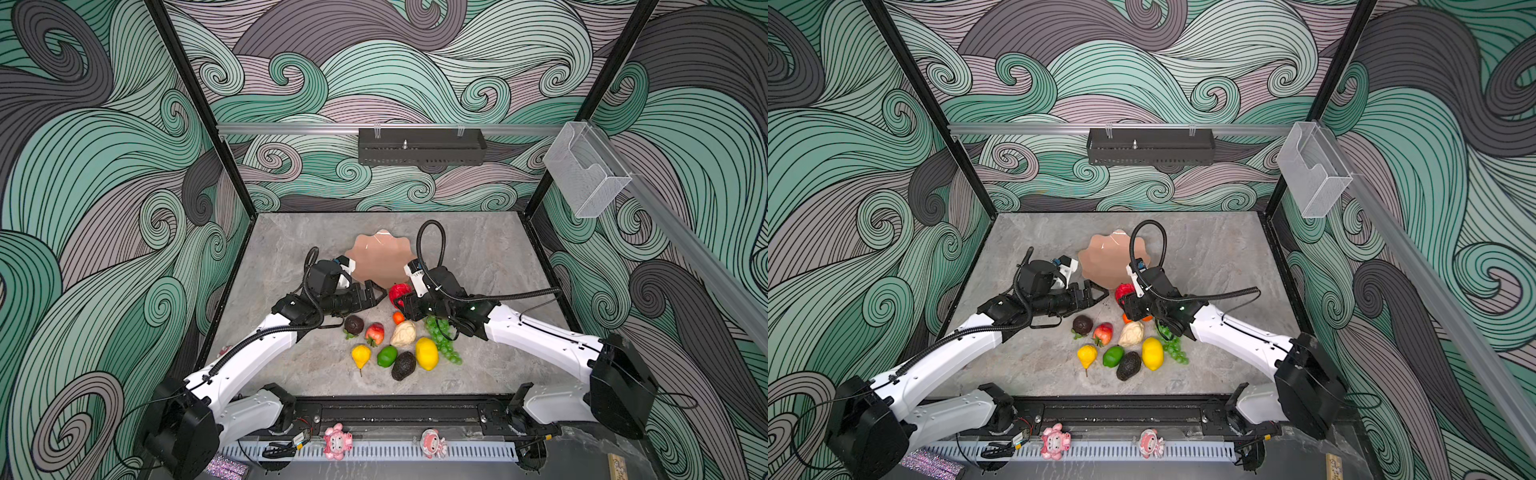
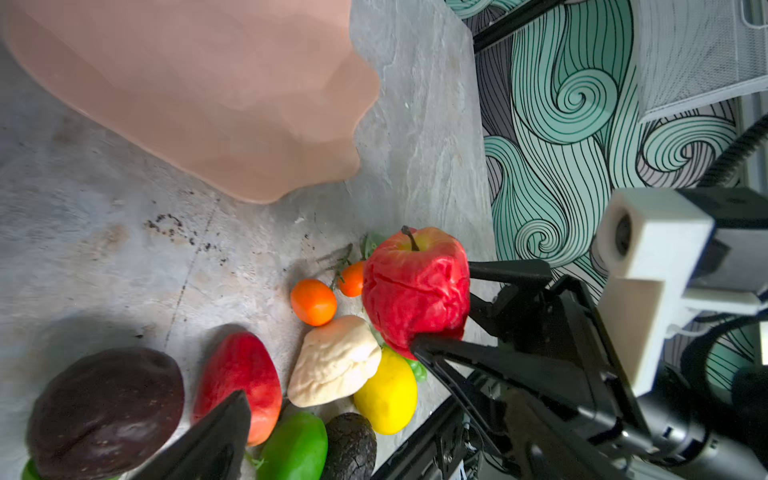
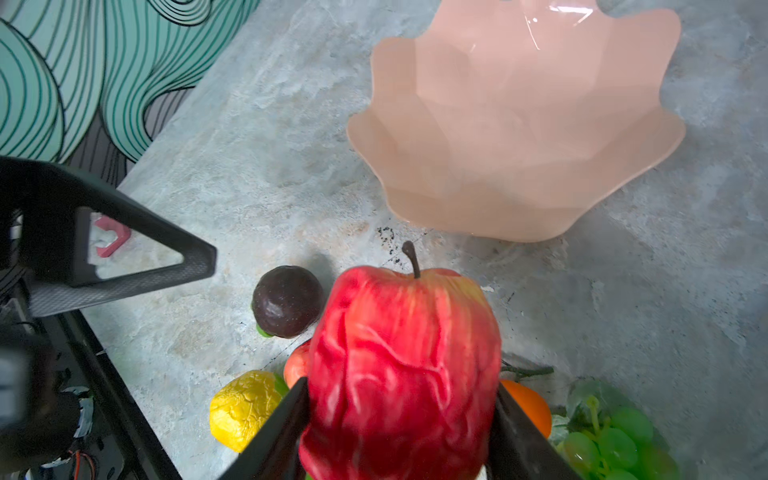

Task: Place and organize the fake fruits in the fruit bowl
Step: 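Pass the red apple from the right gripper into the left gripper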

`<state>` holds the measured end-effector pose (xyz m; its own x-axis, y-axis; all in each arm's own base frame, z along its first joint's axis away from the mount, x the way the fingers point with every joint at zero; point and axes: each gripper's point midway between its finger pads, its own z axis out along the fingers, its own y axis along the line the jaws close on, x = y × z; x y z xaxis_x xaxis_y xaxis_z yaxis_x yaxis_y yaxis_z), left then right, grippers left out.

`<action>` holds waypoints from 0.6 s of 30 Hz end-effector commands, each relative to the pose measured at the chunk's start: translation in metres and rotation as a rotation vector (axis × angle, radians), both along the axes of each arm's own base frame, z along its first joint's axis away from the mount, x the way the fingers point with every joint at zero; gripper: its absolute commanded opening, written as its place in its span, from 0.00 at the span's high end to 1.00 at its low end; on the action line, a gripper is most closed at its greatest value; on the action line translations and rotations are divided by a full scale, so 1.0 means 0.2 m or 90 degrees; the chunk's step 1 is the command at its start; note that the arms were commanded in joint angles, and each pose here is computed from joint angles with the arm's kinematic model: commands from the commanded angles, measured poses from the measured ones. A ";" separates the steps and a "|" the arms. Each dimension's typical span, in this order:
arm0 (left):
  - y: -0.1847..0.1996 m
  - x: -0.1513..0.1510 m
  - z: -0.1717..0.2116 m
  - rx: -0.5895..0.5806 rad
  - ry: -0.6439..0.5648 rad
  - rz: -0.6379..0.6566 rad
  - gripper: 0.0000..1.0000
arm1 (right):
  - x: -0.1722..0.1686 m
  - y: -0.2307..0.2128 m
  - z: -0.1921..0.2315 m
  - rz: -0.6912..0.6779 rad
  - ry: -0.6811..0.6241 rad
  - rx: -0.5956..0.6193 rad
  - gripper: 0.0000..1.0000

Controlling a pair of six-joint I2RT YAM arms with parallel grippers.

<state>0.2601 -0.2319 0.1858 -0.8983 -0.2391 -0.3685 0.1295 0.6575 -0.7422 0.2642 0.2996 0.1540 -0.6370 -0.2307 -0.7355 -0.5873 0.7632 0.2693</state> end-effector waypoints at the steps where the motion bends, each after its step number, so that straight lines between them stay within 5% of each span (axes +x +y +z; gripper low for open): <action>1: -0.09 -0.02 0.13 -0.066 -0.006 -0.056 0.02 | -0.04 0.10 0.12 0.052 -0.063 0.054 0.45; 18: -0.12 -0.05 0.12 -0.080 0.009 -0.087 0.15 | -0.15 0.18 0.27 0.080 -0.161 0.097 0.45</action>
<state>0.2463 -0.2514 0.1915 -0.9386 -0.1635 -0.3039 0.1627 0.5670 -0.8075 0.2333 0.3340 0.1919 -0.4591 -0.2109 -0.8630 -0.7226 0.6538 0.2246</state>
